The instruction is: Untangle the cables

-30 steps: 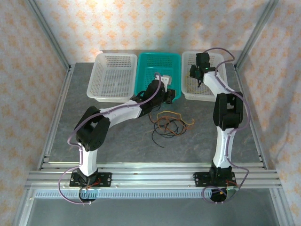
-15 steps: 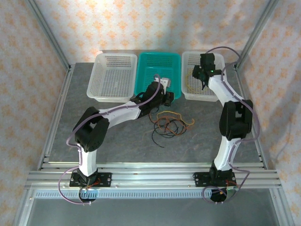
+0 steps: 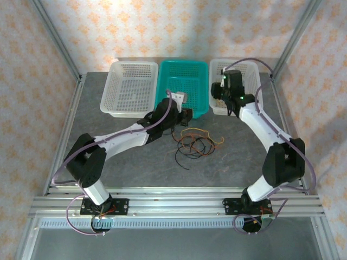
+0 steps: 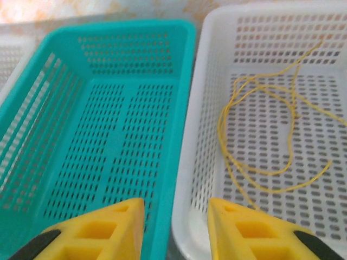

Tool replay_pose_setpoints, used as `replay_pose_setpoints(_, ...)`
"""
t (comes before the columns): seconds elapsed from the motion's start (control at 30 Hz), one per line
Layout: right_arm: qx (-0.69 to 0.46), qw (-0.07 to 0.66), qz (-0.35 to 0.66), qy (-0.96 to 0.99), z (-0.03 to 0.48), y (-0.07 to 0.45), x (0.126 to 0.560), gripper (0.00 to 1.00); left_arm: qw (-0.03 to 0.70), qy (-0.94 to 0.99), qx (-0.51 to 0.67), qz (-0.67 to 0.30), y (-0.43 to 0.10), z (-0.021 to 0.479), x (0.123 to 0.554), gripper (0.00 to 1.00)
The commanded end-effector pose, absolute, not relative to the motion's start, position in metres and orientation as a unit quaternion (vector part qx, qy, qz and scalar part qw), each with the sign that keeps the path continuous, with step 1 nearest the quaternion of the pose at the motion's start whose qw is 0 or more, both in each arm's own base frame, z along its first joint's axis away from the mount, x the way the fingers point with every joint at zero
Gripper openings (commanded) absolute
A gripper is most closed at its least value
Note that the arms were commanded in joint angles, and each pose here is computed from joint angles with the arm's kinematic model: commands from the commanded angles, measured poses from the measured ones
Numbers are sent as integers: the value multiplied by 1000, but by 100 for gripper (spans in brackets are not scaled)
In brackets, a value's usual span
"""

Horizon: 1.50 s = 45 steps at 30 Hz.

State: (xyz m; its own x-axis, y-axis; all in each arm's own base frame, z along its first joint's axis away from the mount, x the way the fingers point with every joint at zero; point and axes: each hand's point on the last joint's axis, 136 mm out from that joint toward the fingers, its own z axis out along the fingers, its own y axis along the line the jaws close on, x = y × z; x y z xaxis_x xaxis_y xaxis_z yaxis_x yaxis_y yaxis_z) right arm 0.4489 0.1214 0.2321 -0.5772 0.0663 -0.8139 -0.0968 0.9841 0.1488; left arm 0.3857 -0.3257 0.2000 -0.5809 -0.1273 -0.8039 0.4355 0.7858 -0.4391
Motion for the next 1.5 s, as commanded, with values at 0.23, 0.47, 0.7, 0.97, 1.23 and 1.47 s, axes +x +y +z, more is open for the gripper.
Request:
replay_pose_setpoints(0.23, -75, 409, 141, 898, 191, 148, 377, 40, 441, 833, 68, -327, -319, 173, 351, 13)
replay_pose_setpoints(0.47, -64, 361, 182, 912, 146, 155, 350, 51, 411, 841, 28, -351, -313, 140, 330, 13)
replay_pose_setpoints(0.7, -48, 356, 195, 913, 115, 154, 340, 62, 411, 842, 17, -349, -310, 136, 330, 13)
replay_pose_setpoints(0.97, -100, 393, 197, 893, 111, 169, 342, 71, 407, 840, 15, -359, -315, 133, 332, 13)
replay_pose_setpoints(1.23, -170, 391, 155, 891, 92, 183, 353, 73, 402, 840, 19, -363, -319, 132, 332, 13)
replay_pose_setpoints(1.47, -200, 382, 122, 894, 78, 183, 360, 72, 405, 842, 15, -357, -312, 132, 336, 13)
